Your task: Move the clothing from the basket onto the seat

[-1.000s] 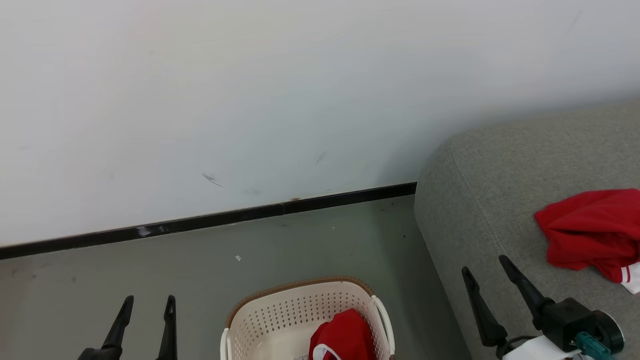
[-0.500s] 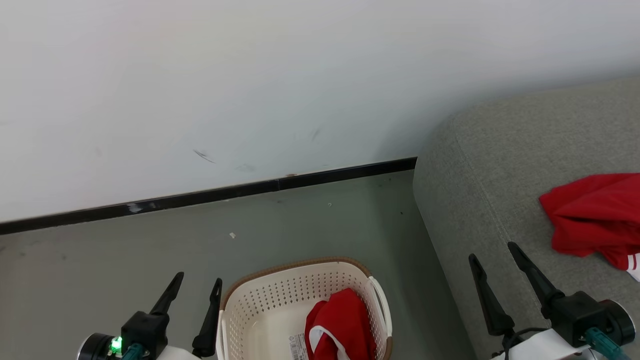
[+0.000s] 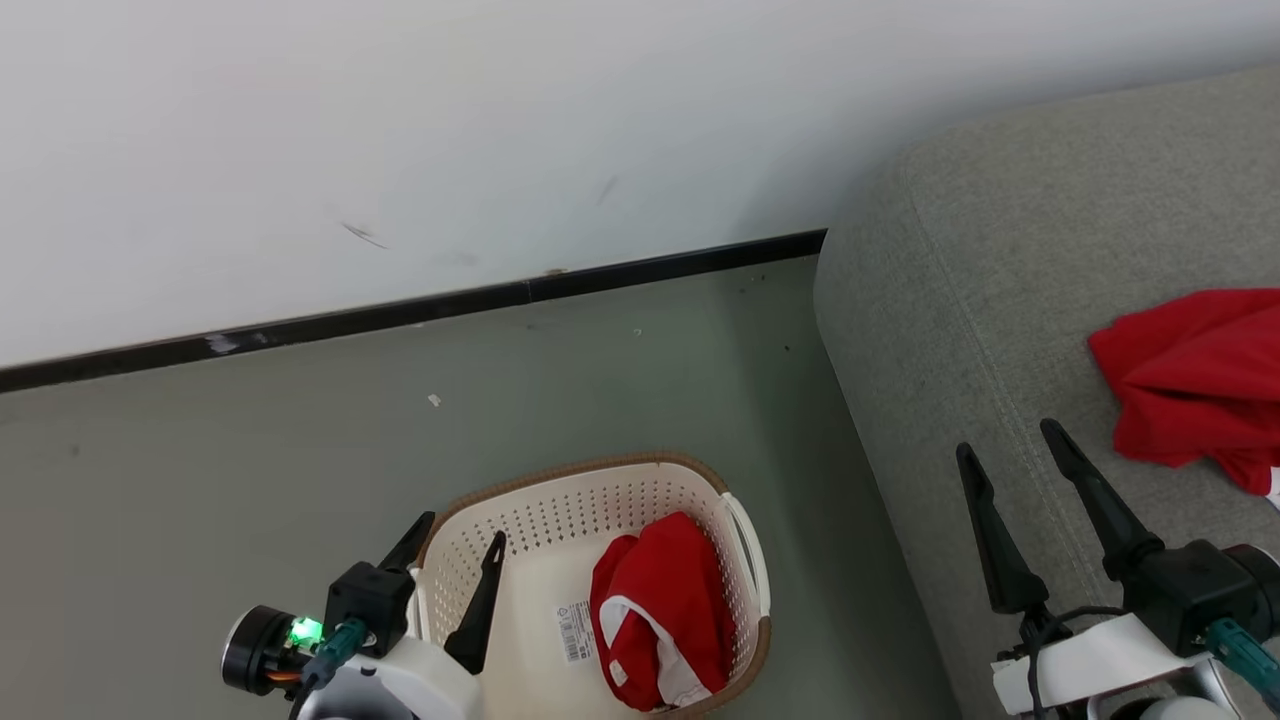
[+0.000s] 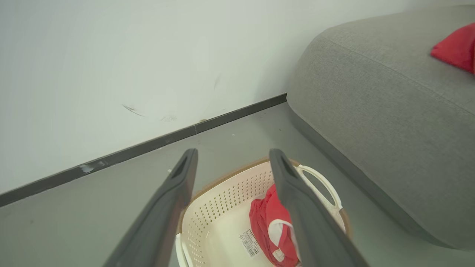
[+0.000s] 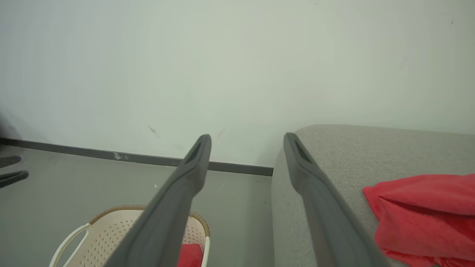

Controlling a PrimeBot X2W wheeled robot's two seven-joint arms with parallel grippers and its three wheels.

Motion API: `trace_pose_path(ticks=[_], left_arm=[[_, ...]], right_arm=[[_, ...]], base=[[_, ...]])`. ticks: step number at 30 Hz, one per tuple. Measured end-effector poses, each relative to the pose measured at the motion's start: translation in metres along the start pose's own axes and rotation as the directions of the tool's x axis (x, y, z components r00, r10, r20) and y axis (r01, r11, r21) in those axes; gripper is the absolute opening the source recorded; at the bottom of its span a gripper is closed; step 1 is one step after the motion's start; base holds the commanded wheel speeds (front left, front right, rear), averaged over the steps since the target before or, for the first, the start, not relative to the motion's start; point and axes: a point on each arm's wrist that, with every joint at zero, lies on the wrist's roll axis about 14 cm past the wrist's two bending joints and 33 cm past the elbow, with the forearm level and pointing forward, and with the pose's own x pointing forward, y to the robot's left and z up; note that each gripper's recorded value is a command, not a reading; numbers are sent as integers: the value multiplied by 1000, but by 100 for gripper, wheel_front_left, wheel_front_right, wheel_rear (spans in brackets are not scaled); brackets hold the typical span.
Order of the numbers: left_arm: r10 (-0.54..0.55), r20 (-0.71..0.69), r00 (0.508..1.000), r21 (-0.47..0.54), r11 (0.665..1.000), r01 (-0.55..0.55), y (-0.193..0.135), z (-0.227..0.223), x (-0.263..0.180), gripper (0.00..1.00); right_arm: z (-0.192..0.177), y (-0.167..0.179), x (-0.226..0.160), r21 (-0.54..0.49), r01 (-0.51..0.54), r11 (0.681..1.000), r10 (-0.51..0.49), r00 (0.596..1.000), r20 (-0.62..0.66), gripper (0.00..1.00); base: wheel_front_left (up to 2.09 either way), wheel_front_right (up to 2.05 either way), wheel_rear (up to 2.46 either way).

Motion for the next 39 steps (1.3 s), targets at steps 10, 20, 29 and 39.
trace_pose_path(ticks=[10,20,29,39], left_arm=[[-66,-119,991,7,998,67,-10,-39,29,100],[-151,-233,961,14,987,158,-23,-83,50,100],[-223,-321,920,-8,972,233,-38,-122,63,100],[-275,-415,867,-50,959,280,-51,-168,70,100]], right_arm=[[-11,-5,22,-15,9,1000,-9,1000,-15,100],[-21,-11,44,-19,24,1000,-24,1000,-16,100],[-31,-16,64,-33,31,999,-31,999,-17,100],[-34,-17,91,-42,24,999,-24,1000,16,100]], base=[[0,0,0],[0,0,0],[0,0,0],[0,0,0]])
